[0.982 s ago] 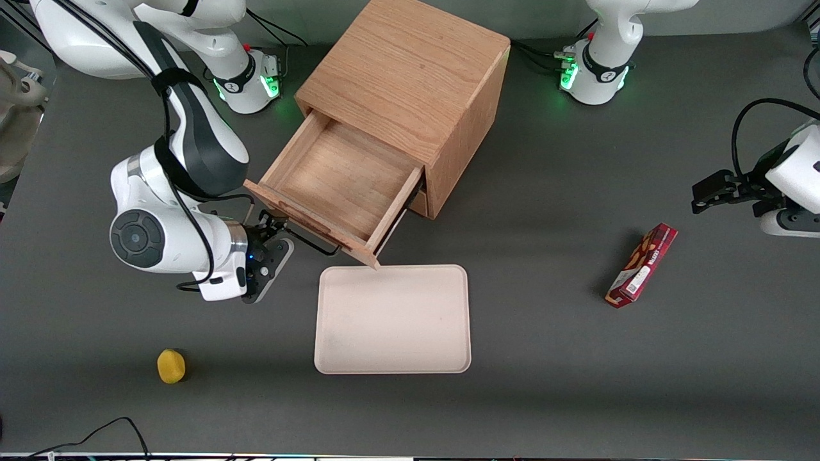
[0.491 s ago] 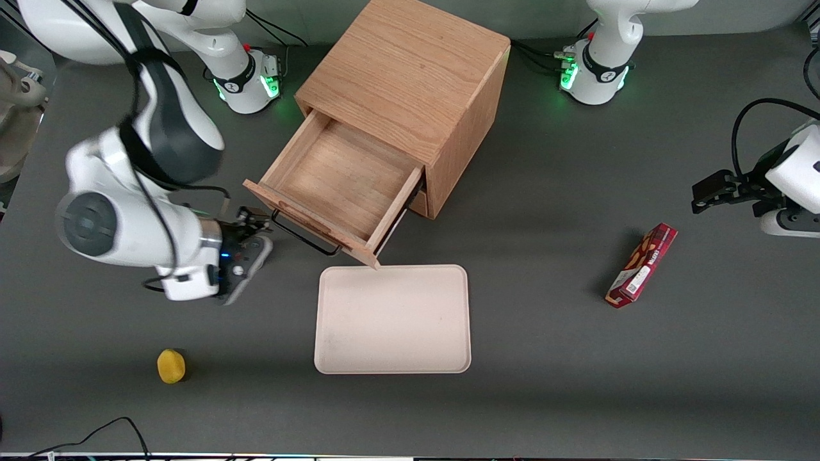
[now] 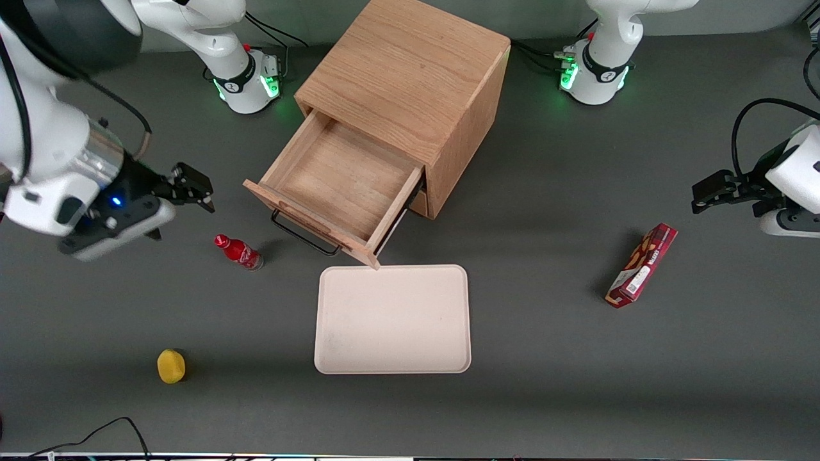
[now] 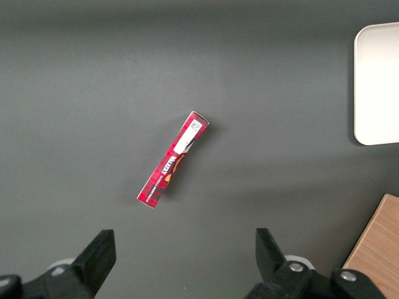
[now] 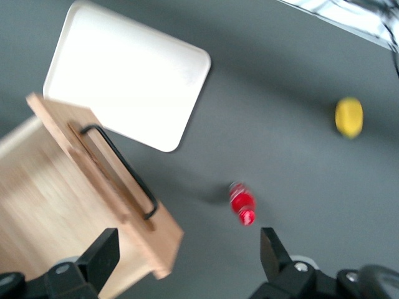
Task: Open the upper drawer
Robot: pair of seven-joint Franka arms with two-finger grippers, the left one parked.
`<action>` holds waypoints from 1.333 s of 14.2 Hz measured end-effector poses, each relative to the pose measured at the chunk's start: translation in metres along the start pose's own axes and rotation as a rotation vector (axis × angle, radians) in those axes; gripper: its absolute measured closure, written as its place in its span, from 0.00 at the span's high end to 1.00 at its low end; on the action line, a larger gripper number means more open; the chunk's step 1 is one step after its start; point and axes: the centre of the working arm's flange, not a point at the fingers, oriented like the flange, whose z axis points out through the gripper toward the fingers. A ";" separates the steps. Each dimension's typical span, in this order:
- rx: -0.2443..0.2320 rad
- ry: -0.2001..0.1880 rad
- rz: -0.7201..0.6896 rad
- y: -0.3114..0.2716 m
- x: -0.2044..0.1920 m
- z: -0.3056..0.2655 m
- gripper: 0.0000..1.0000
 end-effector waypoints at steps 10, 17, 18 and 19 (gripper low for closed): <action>-0.092 -0.110 0.670 0.000 -0.052 0.003 1.00; -0.105 -0.110 0.447 0.069 -0.076 -0.017 1.00; -0.106 -0.115 0.422 0.070 -0.082 -0.016 1.00; -0.108 -0.118 0.399 0.069 -0.088 -0.015 1.00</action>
